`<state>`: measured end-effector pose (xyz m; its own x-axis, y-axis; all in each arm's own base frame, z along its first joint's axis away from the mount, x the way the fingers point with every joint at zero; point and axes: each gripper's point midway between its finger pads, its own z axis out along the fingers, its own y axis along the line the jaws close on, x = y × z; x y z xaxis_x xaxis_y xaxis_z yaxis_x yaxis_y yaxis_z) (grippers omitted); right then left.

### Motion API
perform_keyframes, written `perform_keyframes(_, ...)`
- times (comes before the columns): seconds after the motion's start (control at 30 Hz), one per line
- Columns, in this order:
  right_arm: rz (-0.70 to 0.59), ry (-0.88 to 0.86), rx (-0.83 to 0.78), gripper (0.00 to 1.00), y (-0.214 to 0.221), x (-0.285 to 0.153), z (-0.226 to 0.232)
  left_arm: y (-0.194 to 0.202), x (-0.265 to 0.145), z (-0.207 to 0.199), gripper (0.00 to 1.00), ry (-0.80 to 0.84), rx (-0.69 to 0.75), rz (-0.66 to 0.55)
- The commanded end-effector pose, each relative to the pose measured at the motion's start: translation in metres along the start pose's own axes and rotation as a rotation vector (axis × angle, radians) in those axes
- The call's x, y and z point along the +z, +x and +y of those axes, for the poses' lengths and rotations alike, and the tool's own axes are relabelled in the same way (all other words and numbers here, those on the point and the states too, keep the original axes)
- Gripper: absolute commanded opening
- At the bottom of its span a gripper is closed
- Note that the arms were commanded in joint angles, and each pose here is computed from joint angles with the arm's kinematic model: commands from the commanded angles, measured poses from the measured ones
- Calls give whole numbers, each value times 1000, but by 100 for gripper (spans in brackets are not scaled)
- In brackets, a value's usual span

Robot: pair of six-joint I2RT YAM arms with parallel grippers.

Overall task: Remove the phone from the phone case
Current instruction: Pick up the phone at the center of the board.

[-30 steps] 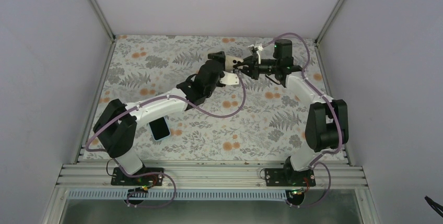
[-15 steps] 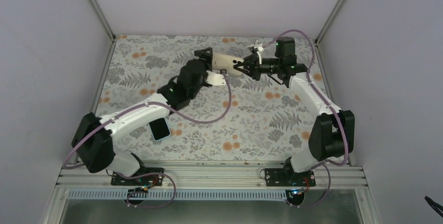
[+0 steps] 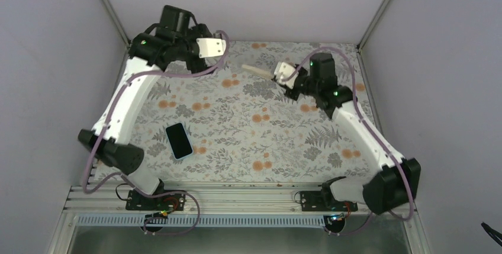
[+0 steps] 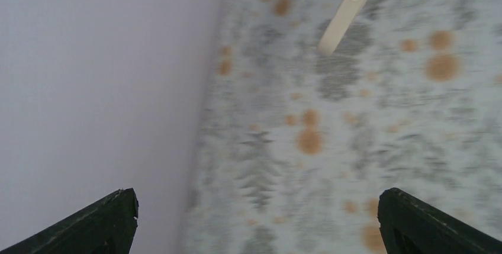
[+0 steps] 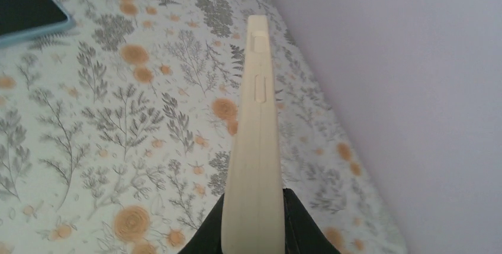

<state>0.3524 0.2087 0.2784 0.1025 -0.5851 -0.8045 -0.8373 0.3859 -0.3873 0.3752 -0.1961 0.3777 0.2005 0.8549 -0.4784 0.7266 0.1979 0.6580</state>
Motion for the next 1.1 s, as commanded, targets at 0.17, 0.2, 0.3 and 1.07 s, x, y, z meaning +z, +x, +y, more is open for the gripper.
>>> perform_keyframes(0.17, 66, 383, -648, 3, -26, -31, 11, 6, 46, -101, 100, 576, -429, 12)
perform_keyframes(0.2, 78, 394, -680, 3, -24, -29, 14, 1, 49, -95, 100, 579, -467, -4)
perform_keyframes(0.3, 111, 443, -809, 3, -19, -24, 23, -9, 51, -74, 100, 575, -594, -53)
perform_keyframes(1.07, -85, 991, -1397, 3, -65, -66, 76, -22, 62, -86, 99, 922, -1110, -167)
